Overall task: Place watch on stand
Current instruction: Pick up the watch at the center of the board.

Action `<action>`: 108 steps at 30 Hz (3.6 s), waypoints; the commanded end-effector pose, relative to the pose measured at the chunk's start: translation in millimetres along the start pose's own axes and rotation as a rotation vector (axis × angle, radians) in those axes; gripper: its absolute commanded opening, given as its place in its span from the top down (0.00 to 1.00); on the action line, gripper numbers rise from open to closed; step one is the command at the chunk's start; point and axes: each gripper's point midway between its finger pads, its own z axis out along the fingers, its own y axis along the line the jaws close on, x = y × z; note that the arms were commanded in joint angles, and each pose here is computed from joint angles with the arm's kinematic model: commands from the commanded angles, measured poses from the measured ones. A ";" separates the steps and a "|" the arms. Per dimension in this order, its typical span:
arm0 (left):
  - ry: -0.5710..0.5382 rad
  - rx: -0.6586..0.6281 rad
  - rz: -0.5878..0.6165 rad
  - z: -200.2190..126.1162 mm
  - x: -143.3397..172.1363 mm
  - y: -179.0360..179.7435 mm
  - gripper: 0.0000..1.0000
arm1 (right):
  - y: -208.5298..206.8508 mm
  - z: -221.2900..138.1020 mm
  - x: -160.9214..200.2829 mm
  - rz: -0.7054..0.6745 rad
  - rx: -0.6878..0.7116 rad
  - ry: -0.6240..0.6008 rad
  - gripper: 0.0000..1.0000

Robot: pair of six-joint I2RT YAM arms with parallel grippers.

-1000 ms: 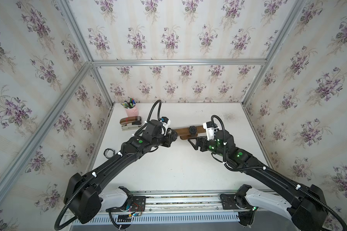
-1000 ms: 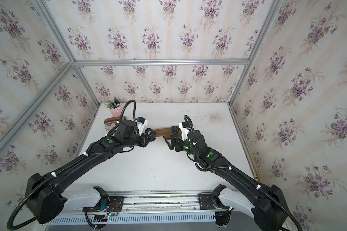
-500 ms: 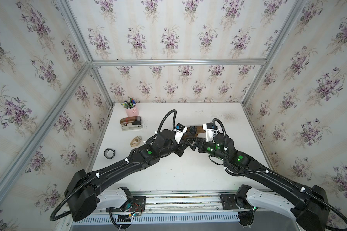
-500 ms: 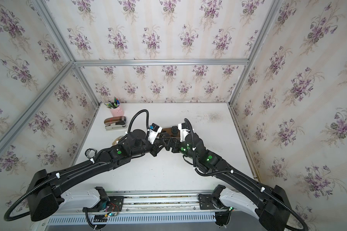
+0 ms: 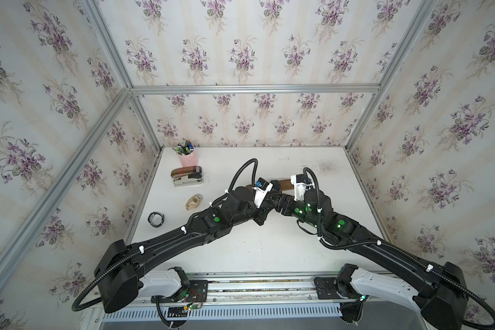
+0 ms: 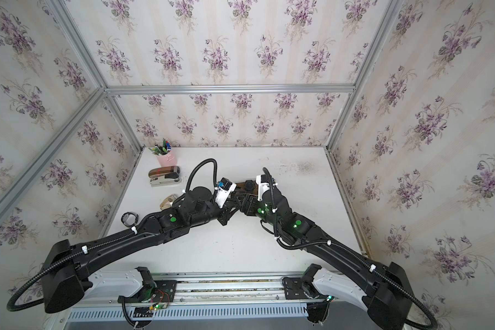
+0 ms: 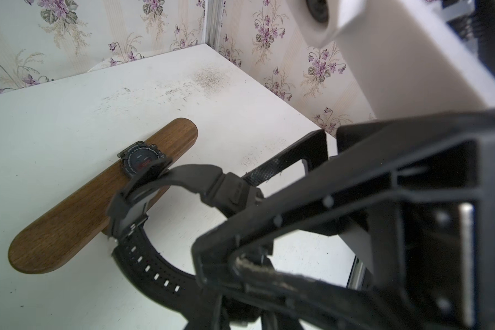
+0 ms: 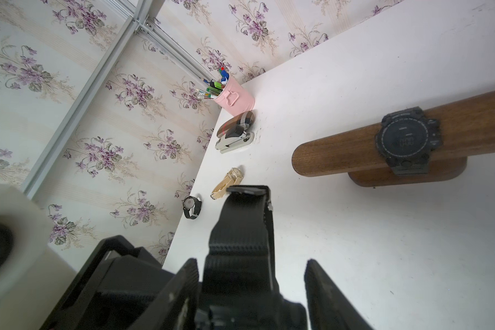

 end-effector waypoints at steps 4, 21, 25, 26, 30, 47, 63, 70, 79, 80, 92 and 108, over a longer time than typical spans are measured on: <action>-0.042 -0.006 0.021 -2.5 -11.0 -0.4 0.89 | -7.9 5.9 2.6 -0.033 0.051 0.017 0.65; 0.009 -0.050 -0.014 3.9 -0.1 8.2 0.50 | -14.4 7.2 2.3 -0.037 0.077 0.007 0.88; 0.000 -0.073 -0.023 1.3 1.3 13.0 0.39 | -21.5 6.5 -0.2 -0.029 0.097 -0.003 0.89; -0.003 -0.076 -0.025 0.5 1.3 13.6 0.36 | -23.8 6.1 -0.8 -0.026 0.102 -0.005 0.89; -0.015 -0.094 -0.034 -3.7 0.2 17.0 0.29 | -32.2 4.3 -5.5 -0.015 0.116 -0.015 0.89; -0.085 -0.214 -0.259 -18.0 -4.2 77.0 0.22 | -9.4 -1.3 -5.9 -0.143 -0.003 0.020 0.88; -0.060 -0.121 -0.259 2.8 -8.0 64.1 0.42 | 28.2 3.6 19.4 -0.199 -0.183 0.123 0.87; -0.052 -0.109 -0.280 5.7 -3.2 63.3 0.74 | 26.6 5.8 17.3 -0.207 -0.168 0.117 0.85; -0.026 -0.249 -0.385 3.5 7.7 85.7 0.97 | 15.9 10.6 13.8 -0.209 -0.101 0.105 0.76; -0.028 -0.259 -0.400 2.9 8.6 87.5 0.97 | 15.4 10.3 13.0 -0.211 -0.097 0.102 0.72; -0.023 -0.324 -0.471 -3.9 11.0 96.6 0.97 | 17.8 0.8 6.4 -0.253 -0.099 0.069 0.16; -0.039 -0.146 -0.425 7.0 -0.9 67.8 0.97 | 21.8 2.0 15.4 -0.260 -0.141 0.102 0.18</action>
